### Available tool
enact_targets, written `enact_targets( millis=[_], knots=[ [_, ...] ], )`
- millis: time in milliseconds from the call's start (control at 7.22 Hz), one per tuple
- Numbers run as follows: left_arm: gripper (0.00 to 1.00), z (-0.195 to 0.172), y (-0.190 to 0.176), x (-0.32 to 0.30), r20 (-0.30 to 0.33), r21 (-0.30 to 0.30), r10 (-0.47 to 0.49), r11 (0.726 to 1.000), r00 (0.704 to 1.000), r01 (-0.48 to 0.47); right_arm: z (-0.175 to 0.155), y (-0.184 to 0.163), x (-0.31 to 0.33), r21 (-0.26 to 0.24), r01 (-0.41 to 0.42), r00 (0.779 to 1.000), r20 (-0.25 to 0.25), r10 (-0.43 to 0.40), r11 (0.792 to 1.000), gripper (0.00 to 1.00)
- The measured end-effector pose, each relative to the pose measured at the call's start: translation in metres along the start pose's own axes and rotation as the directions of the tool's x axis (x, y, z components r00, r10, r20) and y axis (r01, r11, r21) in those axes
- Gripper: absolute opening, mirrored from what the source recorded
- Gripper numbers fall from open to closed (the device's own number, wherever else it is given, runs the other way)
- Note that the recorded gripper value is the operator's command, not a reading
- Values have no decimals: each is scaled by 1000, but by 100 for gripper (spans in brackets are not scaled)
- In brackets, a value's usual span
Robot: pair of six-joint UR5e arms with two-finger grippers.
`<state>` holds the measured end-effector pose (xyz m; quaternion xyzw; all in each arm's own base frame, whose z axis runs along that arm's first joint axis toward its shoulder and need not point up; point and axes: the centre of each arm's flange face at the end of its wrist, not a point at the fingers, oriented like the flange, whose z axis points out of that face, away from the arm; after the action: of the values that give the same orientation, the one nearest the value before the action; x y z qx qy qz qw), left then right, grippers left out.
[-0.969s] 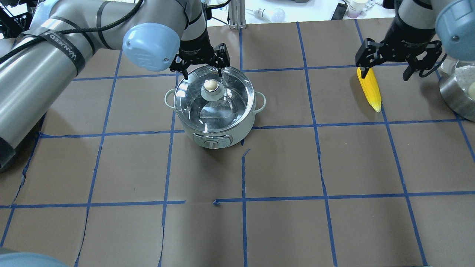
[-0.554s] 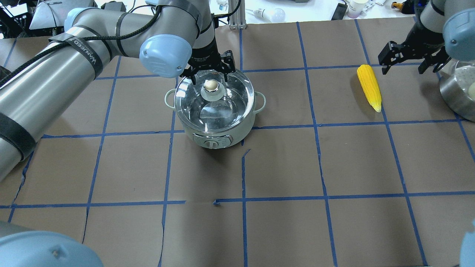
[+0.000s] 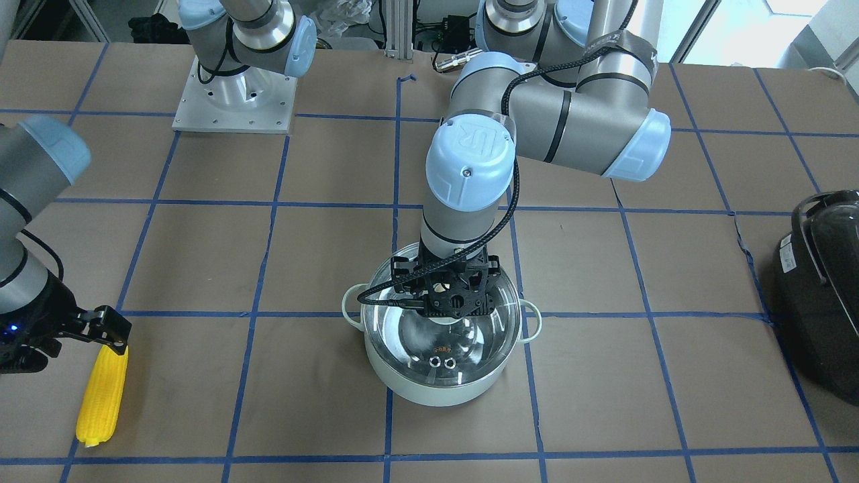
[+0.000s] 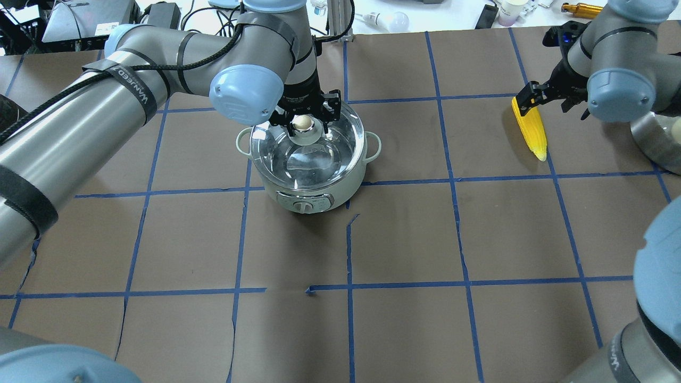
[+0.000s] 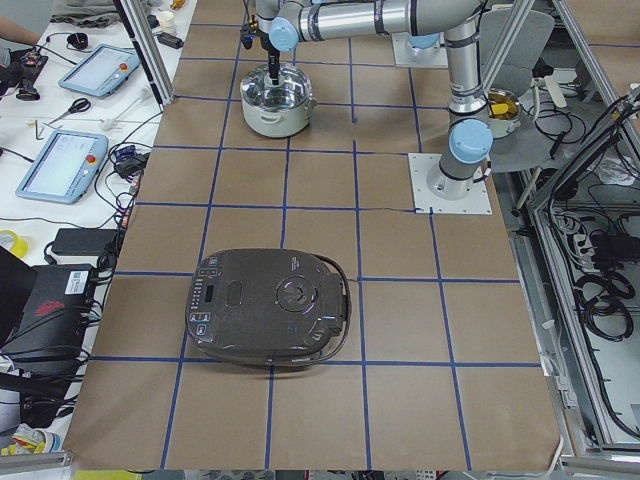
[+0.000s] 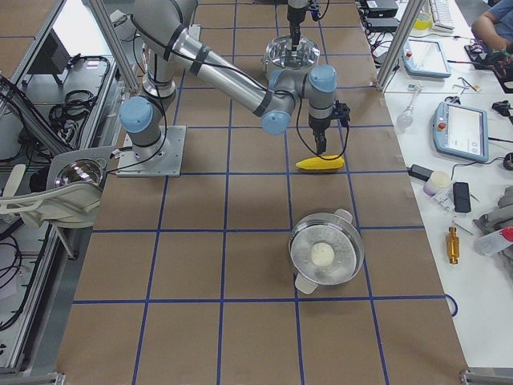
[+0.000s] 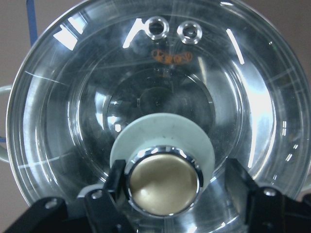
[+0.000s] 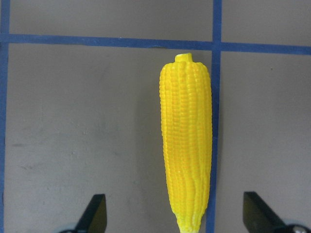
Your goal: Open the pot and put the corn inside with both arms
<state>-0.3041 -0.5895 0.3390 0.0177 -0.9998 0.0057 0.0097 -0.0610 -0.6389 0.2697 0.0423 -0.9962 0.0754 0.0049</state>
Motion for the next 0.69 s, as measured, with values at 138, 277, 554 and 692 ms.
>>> enact_targets(
  millis=[138,277,554,692],
  knots=[
    [42,-3,1,0,-2,4,4,1000,1000,-4,16,-2,2,3,45,999,1,-45,999,100],
    [33,-4,2,0,-2,5,8,1000,1000,-8,28,-4,5,5,65,998,-2,-65,998,100],
    [29,-9,3,-1,-4,12,23,1000,1000,-23,61,-8,9,14,75,997,-7,-74,997,88],
    [29,-16,3,-2,-7,22,26,999,1000,-26,77,-9,10,18,75,997,-8,-75,997,34]
  ],
)
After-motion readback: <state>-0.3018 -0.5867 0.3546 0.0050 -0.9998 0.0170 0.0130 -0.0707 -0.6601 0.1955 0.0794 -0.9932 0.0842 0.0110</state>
